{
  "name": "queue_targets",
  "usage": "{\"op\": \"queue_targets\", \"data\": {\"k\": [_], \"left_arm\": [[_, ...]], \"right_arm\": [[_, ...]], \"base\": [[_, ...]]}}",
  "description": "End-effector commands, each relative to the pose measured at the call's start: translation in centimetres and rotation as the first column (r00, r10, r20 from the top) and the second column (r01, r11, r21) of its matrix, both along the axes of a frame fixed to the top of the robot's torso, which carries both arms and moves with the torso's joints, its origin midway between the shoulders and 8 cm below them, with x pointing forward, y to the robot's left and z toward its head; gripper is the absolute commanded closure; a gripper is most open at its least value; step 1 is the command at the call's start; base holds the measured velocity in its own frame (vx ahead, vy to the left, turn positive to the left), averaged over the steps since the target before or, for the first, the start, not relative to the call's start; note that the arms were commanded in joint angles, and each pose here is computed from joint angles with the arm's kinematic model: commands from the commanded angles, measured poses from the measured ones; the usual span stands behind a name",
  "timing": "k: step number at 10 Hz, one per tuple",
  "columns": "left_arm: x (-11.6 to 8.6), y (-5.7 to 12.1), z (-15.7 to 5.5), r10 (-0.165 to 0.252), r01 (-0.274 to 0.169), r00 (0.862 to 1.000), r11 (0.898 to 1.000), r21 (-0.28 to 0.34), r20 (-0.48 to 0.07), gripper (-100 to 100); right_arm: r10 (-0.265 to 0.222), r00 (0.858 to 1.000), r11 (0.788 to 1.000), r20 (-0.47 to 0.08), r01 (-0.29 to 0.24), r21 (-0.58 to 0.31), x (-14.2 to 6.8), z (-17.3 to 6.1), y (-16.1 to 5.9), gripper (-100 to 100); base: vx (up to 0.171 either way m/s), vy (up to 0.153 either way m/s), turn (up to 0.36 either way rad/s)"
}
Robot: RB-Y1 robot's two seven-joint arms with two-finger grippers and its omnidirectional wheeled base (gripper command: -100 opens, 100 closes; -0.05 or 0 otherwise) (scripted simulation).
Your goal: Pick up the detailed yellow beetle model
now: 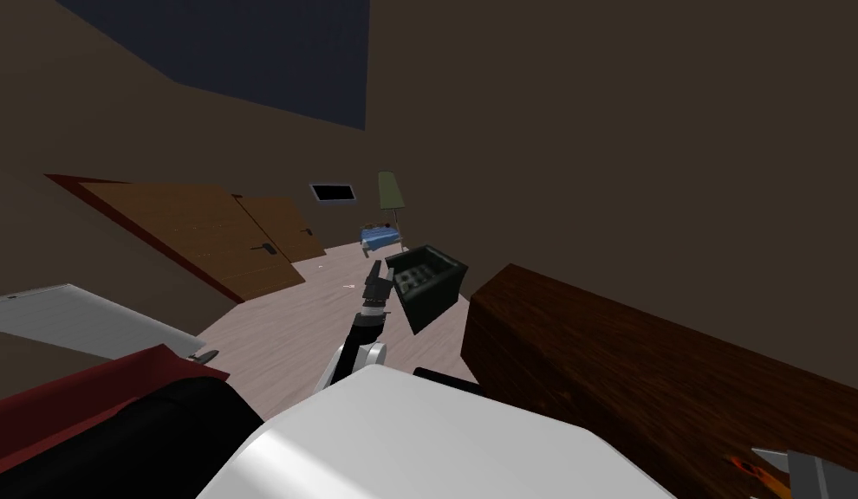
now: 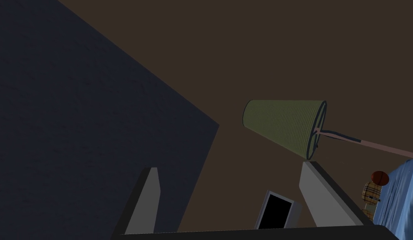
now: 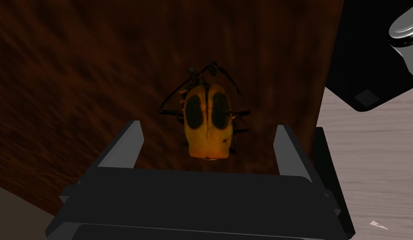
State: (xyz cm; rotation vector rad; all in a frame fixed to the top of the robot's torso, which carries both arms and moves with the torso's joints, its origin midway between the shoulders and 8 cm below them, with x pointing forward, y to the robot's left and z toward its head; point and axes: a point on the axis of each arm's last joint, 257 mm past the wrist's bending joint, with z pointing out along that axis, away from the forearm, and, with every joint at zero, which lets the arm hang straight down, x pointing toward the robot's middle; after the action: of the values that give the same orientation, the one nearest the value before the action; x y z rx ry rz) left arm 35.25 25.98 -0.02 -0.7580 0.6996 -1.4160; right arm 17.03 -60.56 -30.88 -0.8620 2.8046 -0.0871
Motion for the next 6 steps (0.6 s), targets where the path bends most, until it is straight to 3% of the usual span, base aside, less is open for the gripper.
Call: {"op": "queue_targets", "data": {"k": [1, 5, 6], "left_arm": [[0.0, 0.0, 0.0, 0.0, 0.0, 1.0, 1.0, 0.0, 0.0, 0], [0.0, 0.0, 0.0, 0.0, 0.0, 1.0, 1.0, 0.0, 0.0, 0], [0.0, 0.0, 0.0, 0.0, 0.0, 1.0, 1.0, 0.0, 0.0, 0]], "right_arm": [[0.0, 1.0, 1.0, 0.0, 0.0, 0.0, 0.0, 0.0, 0.0, 100], [-0.013, 1.0, 1.0, -0.004, 0.013, 0.002, -0.24, -0.06, -0.1, 100], [-0.013, 1.0, 1.0, -0.004, 0.013, 0.002, -0.22, -0.05, -0.1, 0]], "base": [[0.0, 0.0, 0.0], [0.001, 0.0, -0.008], [0.0, 0.0, 0.0]]}}
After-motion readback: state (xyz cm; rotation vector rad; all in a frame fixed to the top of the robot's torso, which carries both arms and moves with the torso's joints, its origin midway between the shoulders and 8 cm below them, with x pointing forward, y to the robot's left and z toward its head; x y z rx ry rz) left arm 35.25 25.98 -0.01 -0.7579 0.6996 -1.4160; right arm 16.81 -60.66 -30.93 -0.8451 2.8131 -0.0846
